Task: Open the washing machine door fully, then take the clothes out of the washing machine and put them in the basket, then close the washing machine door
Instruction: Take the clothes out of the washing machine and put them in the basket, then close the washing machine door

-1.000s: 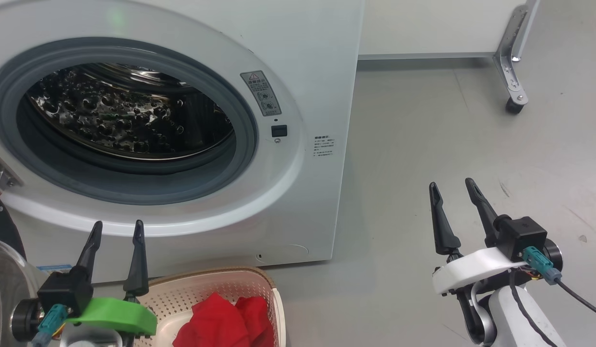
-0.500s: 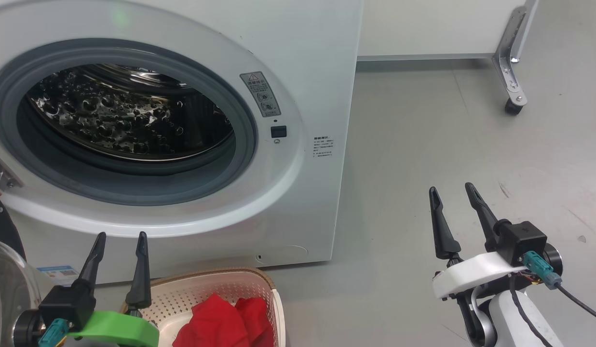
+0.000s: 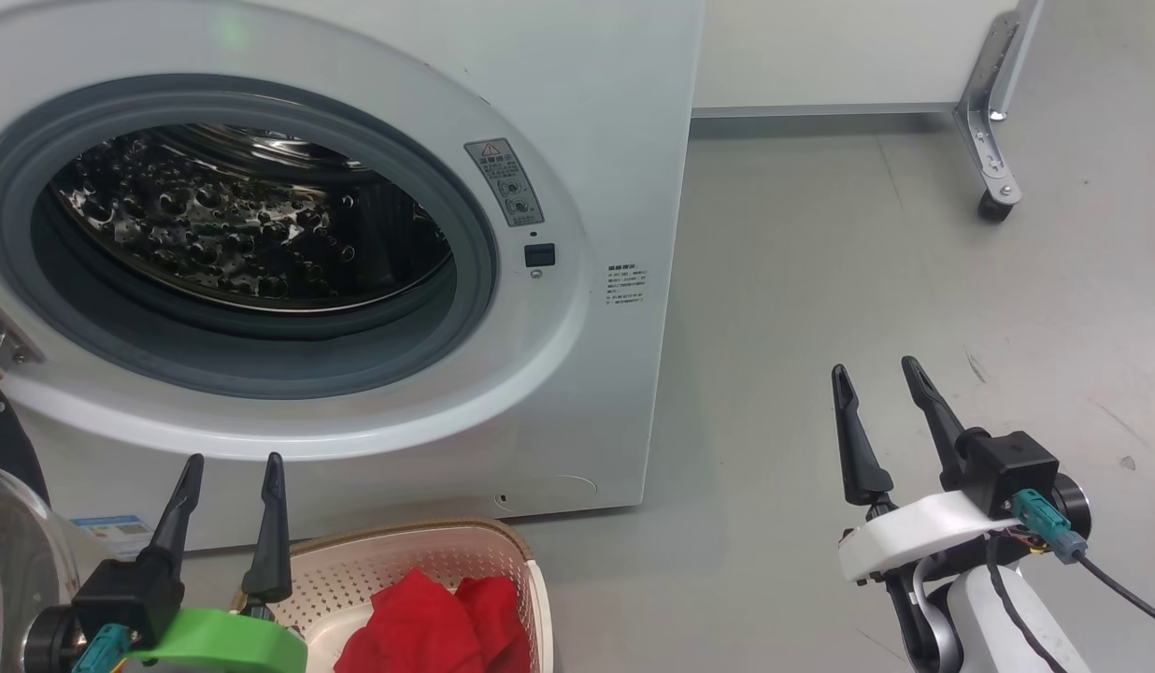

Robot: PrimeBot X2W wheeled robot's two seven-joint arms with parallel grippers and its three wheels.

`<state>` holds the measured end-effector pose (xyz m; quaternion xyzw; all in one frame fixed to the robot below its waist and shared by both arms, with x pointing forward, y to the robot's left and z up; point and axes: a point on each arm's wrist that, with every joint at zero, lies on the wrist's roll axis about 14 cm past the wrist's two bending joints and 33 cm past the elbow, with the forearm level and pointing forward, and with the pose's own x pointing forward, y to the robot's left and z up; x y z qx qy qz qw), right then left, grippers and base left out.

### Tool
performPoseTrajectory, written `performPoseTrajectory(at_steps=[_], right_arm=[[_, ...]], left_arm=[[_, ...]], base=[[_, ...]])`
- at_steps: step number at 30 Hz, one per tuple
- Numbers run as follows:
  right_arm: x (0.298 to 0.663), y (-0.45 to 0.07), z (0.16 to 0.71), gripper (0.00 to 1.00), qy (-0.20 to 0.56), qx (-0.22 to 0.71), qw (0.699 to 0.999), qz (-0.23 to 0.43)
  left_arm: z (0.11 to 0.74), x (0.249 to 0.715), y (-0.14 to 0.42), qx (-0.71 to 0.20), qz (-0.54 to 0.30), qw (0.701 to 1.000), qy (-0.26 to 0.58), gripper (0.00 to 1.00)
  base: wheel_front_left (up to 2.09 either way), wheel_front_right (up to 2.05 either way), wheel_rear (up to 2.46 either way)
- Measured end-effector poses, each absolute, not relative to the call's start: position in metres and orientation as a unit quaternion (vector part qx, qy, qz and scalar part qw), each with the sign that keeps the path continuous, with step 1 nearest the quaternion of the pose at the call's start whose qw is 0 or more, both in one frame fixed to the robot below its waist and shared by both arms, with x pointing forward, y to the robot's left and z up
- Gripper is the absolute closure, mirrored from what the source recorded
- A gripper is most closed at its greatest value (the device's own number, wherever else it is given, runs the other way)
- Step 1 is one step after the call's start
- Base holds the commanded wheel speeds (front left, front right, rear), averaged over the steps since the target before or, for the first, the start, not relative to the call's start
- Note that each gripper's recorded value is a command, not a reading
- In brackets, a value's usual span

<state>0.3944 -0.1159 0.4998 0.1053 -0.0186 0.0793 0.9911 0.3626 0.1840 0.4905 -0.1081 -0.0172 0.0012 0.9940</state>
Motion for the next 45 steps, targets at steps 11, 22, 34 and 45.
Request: performPoseTrajectory(at_steps=[11,22,34,45], right_arm=[[0.3939,-0.1165,0.4995,0.00,-0.019,0.101,0.992,0.078],[0.3942,-0.1162,0.4989,0.00,-0.018,0.101,0.992,0.079],[0.3935,-0.1158,0.4995,0.00,-0.018,0.102,0.992,0.079],[0.3914,-0.1152,0.4955,0.00,-0.012,0.102,0.992,0.079]], left_arm=[[0.4909,0.3616,0.1856,-0.108,0.004,0.994,-0.018,0.00],[0.4906,0.3608,0.1854,-0.108,0.004,0.994,-0.018,0.00],[0.4937,0.3599,0.1840,-0.110,0.004,0.994,-0.022,0.00],[0.4944,0.3577,0.1859,-0.115,0.008,0.993,-0.024,0.00]], base=[[-0.10,0.10,0.00],[-0.51,0.51,0.00],[-0.97,0.97,0.00],[-1.17,1.17,0.00]])
